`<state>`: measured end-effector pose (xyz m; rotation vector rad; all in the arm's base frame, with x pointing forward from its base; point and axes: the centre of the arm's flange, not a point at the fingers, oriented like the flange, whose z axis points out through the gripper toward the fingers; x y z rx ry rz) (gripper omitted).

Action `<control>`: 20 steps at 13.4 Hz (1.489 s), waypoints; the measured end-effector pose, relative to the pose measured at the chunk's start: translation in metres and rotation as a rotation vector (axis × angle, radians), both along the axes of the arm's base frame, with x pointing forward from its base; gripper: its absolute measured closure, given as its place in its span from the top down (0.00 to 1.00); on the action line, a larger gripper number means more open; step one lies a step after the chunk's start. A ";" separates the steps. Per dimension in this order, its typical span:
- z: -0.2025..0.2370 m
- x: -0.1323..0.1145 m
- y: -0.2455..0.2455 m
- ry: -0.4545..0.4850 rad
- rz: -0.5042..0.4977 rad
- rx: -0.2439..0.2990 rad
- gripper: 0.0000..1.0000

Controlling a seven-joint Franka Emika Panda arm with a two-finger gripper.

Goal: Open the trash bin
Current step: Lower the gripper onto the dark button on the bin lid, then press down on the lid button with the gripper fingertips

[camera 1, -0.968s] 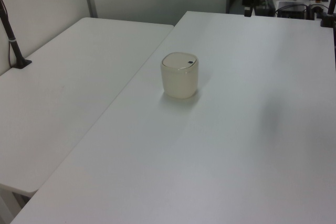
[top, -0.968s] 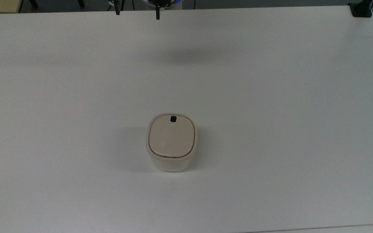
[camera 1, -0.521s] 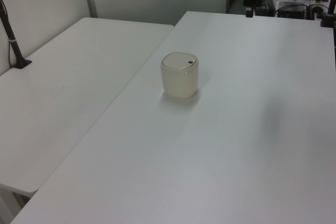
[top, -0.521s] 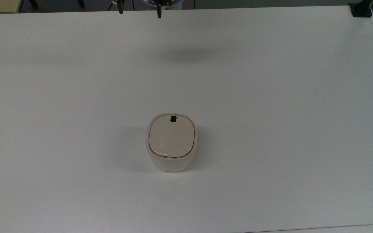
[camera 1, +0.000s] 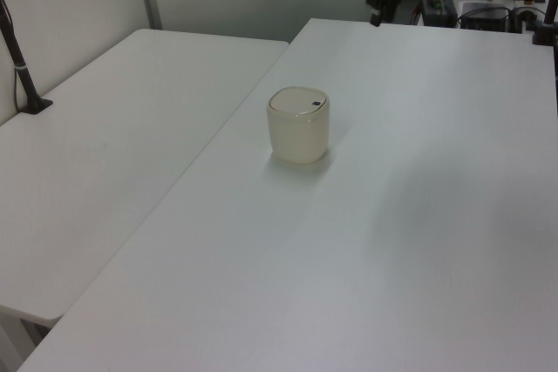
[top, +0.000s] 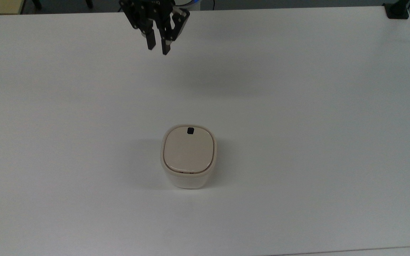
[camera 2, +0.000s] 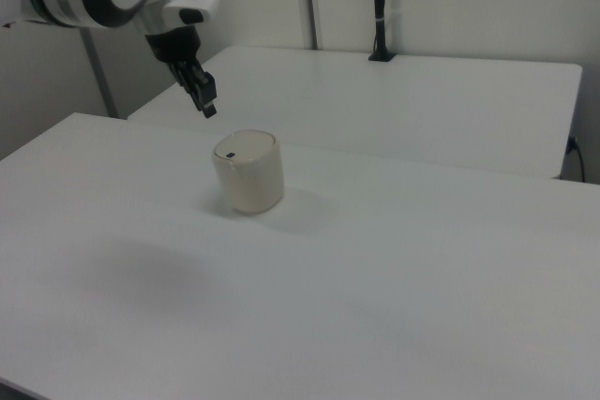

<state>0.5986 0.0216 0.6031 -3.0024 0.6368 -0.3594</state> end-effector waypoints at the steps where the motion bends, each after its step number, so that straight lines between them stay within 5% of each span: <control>1: -0.006 0.009 0.002 -0.029 -0.026 0.009 0.24; 3: -0.024 0.029 0.007 -0.084 -0.101 0.037 0.01; 8: -0.065 0.064 0.039 -0.194 -0.287 0.100 0.01; 11: -0.113 0.082 0.059 -0.210 -0.361 0.038 0.01; 20: -0.171 0.090 0.093 -0.186 -0.316 -0.034 0.01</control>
